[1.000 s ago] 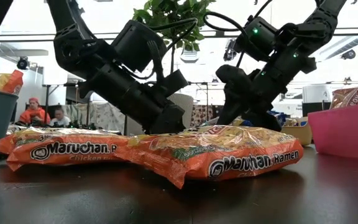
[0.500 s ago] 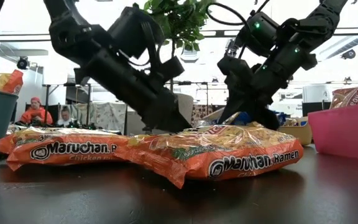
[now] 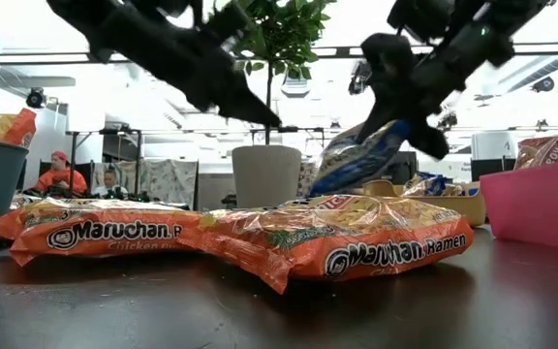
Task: Sort Maruchan noodles
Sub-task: Put the blue noodle pack into the pink bin
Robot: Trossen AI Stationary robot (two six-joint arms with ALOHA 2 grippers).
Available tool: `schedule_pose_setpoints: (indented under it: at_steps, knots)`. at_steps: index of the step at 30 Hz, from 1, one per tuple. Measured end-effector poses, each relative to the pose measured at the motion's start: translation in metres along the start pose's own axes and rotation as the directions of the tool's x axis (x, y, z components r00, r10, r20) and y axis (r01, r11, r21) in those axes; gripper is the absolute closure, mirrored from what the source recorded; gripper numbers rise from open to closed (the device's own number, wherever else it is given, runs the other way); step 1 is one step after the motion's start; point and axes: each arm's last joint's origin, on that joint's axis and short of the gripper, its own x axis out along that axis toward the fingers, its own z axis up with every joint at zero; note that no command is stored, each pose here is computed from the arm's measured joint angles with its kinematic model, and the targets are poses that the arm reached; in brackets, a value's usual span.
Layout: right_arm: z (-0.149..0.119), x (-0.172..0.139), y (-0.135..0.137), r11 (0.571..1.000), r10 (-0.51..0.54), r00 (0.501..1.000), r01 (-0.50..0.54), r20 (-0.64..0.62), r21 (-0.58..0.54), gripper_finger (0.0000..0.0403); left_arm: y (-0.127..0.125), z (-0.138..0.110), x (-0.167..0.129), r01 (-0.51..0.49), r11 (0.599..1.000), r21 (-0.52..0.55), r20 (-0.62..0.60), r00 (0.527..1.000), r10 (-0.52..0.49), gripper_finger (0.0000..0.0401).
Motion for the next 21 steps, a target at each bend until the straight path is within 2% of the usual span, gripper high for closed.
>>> schedule_pose_setpoints:
  at_steps: [5, 11, 17, 21]
  knots:
    - [0.019, -0.026, 0.015, 0.993, -0.113, 0.993, 0.113, -0.038, -0.019, 0.0358, 0.013, 0.006, -0.032, -0.017, 0.999, 0.036, 0.081, 0.997, 0.014, 0.0401]
    - [0.061, -0.060, 0.027, 0.962, -0.275, 0.955, 0.273, -0.114, -0.033, 0.0358, 0.024, 0.011, -0.061, -0.037, 0.999, 0.036, 0.164, 0.986, 0.031, 0.0401]
    - [0.107, -0.095, 0.025, 0.922, -0.383, 0.904, 0.388, -0.190, -0.014, 0.0358, 0.029, 0.005, -0.076, -0.038, 0.999, 0.010, 0.187, 0.982, 0.036, 0.0401]
    - [0.132, -0.109, 0.011, 0.888, -0.440, 0.864, 0.459, -0.245, 0.022, 0.0358, 0.031, 0.000, -0.082, -0.035, 0.999, -0.005, 0.188, 0.982, 0.036, 0.0401]
